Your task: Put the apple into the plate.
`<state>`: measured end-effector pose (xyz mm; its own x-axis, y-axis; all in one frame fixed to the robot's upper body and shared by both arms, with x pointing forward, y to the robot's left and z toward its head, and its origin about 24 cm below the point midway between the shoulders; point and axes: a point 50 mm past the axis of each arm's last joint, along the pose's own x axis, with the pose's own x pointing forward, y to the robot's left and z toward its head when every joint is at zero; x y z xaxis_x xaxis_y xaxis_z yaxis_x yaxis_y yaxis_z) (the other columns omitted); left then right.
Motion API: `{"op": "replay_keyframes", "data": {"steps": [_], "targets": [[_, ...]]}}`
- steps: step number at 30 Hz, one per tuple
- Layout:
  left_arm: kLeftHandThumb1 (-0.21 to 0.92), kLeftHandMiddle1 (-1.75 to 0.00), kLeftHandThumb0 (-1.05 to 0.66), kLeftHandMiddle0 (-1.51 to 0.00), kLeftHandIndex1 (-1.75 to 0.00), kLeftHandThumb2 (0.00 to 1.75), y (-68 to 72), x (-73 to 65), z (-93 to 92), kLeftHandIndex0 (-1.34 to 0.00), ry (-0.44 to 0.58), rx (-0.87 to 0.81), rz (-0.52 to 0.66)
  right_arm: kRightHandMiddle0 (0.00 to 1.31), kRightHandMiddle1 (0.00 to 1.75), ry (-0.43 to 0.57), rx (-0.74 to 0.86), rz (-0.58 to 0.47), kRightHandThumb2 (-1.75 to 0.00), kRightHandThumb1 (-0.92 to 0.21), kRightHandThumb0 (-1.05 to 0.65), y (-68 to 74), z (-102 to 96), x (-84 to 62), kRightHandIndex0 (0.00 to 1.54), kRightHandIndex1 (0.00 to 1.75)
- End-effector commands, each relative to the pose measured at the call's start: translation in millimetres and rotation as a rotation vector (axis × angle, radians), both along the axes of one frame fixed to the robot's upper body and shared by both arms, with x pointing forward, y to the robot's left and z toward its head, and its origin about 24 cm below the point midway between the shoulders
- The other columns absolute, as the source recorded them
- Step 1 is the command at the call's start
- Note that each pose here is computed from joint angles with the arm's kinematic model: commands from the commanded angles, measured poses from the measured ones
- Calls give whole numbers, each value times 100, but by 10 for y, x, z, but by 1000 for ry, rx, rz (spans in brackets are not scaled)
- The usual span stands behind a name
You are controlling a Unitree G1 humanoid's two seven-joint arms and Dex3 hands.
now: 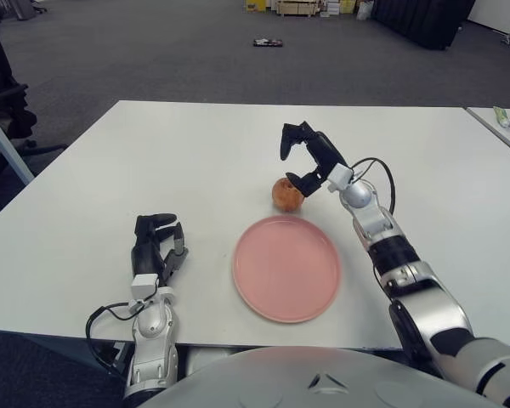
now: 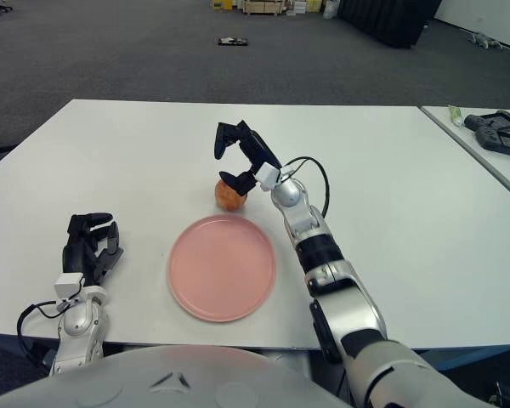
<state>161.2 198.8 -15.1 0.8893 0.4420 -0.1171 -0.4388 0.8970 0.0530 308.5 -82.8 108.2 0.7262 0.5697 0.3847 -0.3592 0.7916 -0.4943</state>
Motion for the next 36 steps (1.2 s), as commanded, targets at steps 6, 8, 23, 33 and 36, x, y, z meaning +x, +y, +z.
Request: {"op": "replay_keyframes", "data": {"steps": [6, 8, 23, 33, 36], "targets": [[92, -156, -35, -37, -175, 53, -8, -21, -101, -20, 55, -18, -2, 62, 175, -58, -11, 41, -166, 0, -1, -74, 79, -117, 87, 168], [91, -156, -35, -38, -175, 54, -7, -17, -101, -20, 52, -19, -4, 62, 175, -62, -16, 64, -167, 0, -1, -64, 78, -136, 87, 169], [89, -153, -35, -39, -175, 58, -15, -14, -103, -22, 46, -17, -18, 8, 103, 102, -432, 107, -103, -37, -54, -212, -151, 69, 10, 99], [87, -153, -35, -41, -175, 61, -22, -30, -99, -23, 61, -17, -17, 0, 10, 222, -687, 23, -80, -46, -87, -255, -355, 258, 0, 9], [87, -154, -35, -41, -175, 61, -26, -40, -95, -22, 61, -20, -16, 0, 3, 252, -737, -6, -75, -48, -91, -291, -445, 289, 0, 3]]}}
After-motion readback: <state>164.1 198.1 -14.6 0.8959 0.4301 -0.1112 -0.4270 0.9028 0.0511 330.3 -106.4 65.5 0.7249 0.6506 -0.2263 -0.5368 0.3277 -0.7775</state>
